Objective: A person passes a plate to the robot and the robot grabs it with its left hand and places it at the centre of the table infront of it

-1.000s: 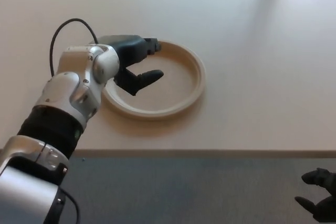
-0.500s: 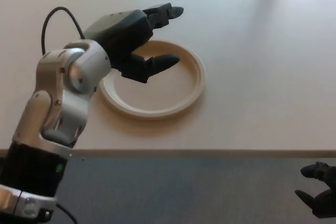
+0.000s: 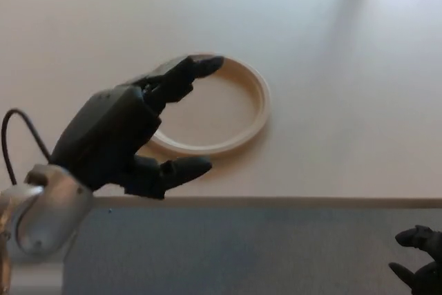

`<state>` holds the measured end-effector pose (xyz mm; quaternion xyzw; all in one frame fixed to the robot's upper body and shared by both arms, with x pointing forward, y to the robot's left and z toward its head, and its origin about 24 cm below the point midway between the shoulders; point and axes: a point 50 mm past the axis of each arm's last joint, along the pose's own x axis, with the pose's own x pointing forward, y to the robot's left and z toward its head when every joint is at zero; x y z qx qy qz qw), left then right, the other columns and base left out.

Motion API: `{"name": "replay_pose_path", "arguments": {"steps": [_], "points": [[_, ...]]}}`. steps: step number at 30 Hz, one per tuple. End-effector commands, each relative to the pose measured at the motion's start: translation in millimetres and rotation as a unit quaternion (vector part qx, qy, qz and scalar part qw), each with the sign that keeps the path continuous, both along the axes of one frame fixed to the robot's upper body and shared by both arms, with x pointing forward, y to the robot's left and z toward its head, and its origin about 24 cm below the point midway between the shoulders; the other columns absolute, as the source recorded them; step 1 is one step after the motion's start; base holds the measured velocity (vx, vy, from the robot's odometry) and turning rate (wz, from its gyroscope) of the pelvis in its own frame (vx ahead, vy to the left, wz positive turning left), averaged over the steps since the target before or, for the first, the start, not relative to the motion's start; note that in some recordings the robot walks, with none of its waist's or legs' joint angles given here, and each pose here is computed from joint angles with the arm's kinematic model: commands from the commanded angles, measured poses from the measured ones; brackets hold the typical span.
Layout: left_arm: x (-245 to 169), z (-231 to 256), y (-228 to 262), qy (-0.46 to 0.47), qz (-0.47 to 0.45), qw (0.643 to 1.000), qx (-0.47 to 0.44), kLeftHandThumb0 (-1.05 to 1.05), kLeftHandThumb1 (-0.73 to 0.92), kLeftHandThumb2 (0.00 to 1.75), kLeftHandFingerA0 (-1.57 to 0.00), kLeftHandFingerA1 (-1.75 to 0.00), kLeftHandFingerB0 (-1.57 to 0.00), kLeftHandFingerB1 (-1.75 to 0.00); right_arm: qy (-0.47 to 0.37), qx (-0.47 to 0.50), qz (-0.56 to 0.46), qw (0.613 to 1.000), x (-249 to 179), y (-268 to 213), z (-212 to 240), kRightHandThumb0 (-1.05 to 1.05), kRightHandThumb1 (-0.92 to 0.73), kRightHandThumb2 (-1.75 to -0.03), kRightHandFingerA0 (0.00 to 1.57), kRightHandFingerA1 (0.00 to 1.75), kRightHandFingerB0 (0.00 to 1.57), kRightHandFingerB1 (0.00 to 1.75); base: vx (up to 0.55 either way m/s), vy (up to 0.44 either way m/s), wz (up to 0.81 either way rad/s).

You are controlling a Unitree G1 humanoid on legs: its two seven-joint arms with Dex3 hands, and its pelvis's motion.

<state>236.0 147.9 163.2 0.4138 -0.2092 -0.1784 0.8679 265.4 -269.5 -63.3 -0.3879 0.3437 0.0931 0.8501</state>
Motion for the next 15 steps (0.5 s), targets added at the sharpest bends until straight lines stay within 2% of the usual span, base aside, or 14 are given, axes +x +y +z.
{"name": "replay_pose_path", "arguments": {"steps": [1, 2, 3, 4, 5, 6, 7, 8, 11, 12, 13, 14, 15], "points": [[-95.4, 20.9, 15.3, -0.070, -0.128, 0.971, -0.188, -0.45, 0.65, 0.60, -0.75, -0.45, -0.47, -0.36, 0.063, -0.017, -0.030, 0.997, -41.8, -20.2, -23.3, -0.71, -0.60, -0.97, 0.29, 0.62, 0.11, 0.51, 0.00, 0.000, 0.00], [-95.8, 15.4, 17.1, -0.046, -0.127, 0.975, -0.179, -0.49, 0.68, 0.60, -0.82, -0.45, -0.53, -0.37, 0.067, -0.021, -0.031, 0.997, -45.4, -22.2, -24.7, -0.71, -0.60, -0.98, 0.33, 0.63, 0.11, 0.50, 0.00, 0.000, 0.00], [-95.4, 11.1, 18.6, -0.029, -0.126, 0.977, -0.171, -0.53, 0.62, 0.64, -0.88, -0.50, -0.56, -0.41, 0.070, -0.022, -0.034, 0.997, -47.9, -24.0, -25.5, -0.72, -0.60, -0.97, 0.31, 0.61, 0.10, 0.50, 0.00, 0.000, 0.00], [-95.0, 8.0, 19.7, -0.019, -0.125, 0.978, -0.166, -0.53, 0.62, 0.64, -0.88, -0.50, -0.56, -0.41, 0.071, -0.022, -0.037, 0.997, -49.3, -25.2, -25.9, -0.72, -0.60, -0.97, 0.31, 0.61, 0.10, 0.50, 0.00, 0.000, 0.00], [-90.6, -3.1, 23.4, 0.019, -0.104, 0.984, -0.141, -0.52, 0.67, 0.60, -1.01, -0.50, -0.71, -0.44, 0.076, -0.021, -0.044, 0.996, -53.1, -27.0, -27.6, -0.72, -0.59, -0.97, 0.29, 0.62, 0.10, 0.50, 0.00, 0.000, 0.00], [-87.3, -13.2, 26.9, 0.057, -0.092, 0.987, -0.121, -0.51, 0.57, 0.93, -0.89, -0.67, -0.63, -0.60, 0.081, -0.021, -0.046, 0.995, -57.2, -28.1, -29.5, -0.72, -0.59, -0.97, 0.31, 0.62, 0.10, 0.50, 0.00, 0.000, 0.00], [-85.4, -21.6, 30.0, 0.091, -0.086, 0.986, -0.108, -0.51, 0.57, 0.93, -0.89, -0.67, -0.63, -0.60, 0.084, -0.022, -0.045, 0.995, -61.0, -28.8, -31.3, -0.72, -0.59, -0.97, 0.31, 0.62, 0.10, 0.50, 0.00, 0.000, 0.00], [-82.1, -30.5, 33.2, 0.110, -0.080, 0.987, -0.089, -0.50, 0.67, 0.62, -1.07, -0.54, -0.67, -0.44, 0.086, -0.021, -0.046, 0.995, -63.3, -29.1, -32.4, -0.73, -0.60, -0.97, 0.26, 0.60, 0.10, 0.50, 0.00, 0.000, 0.00], [-74.5, -57.3, 42.2, 0.169, -0.064, 0.982, -0.050, -0.50, 0.66, 0.61, -1.10, -0.56, -0.67, -0.43, 0.091, -0.023, -0.046, 0.995, -69.0, -31.5, -34.2, -0.72, -0.60, -0.97, 0.30, 0.61, 0.09, 0.50, 0.00, 0.000, 0.00], [-67.2, -75.3, 47.9, 0.209, -0.043, 0.976, -0.034, -0.52, 0.55, 0.91, -0.89, -0.66, -0.57, -0.57, 0.090, -0.024, -0.049, 0.994, -67.9, -32.8, -33.1, -0.69, -0.78, -0.63, 0.39, 0.58, 0.13, 0.41, 0.00, 0.000, 0.00], [-60.5, -100.8, 53.3, 0.244, -0.019, 0.969, -0.018, -0.47, 0.53, 0.92, -0.86, -0.70, -0.54, -0.57, 0.092, -0.029, -0.052, 0.994, -68.4, -36.5, -31.7, -0.69, -0.60, -0.98, 0.38, 0.64, 0.08, 0.48, 0.00, 0.000, 0.00], [-59.6, -106.0, 54.1, 0.249, -0.015, 0.968, -0.015, -0.47, 0.53, 0.92, -0.86, -0.70, -0.54, -0.57, 0.092, -0.030, -0.053, 0.994, -68.7, -37.3, -31.5, -0.69, -0.60, -0.98, 0.38, 0.64, 0.08, 0.48, 0.00, 0.000, 0.00], [-61.5, -116.1, 57.1, 0.255, -0.004, 0.967, -0.007, -0.55, 0.58, 0.64, -0.89, -0.52, -0.63, -0.45, 0.097, -0.032, -0.051, 0.993, -72.9, -37.1, -33.9, -0.70, -0.61, -0.97, 0.42, 0.65, 0.09, 0.48, 0.00, 0.000, 0.00]]}}
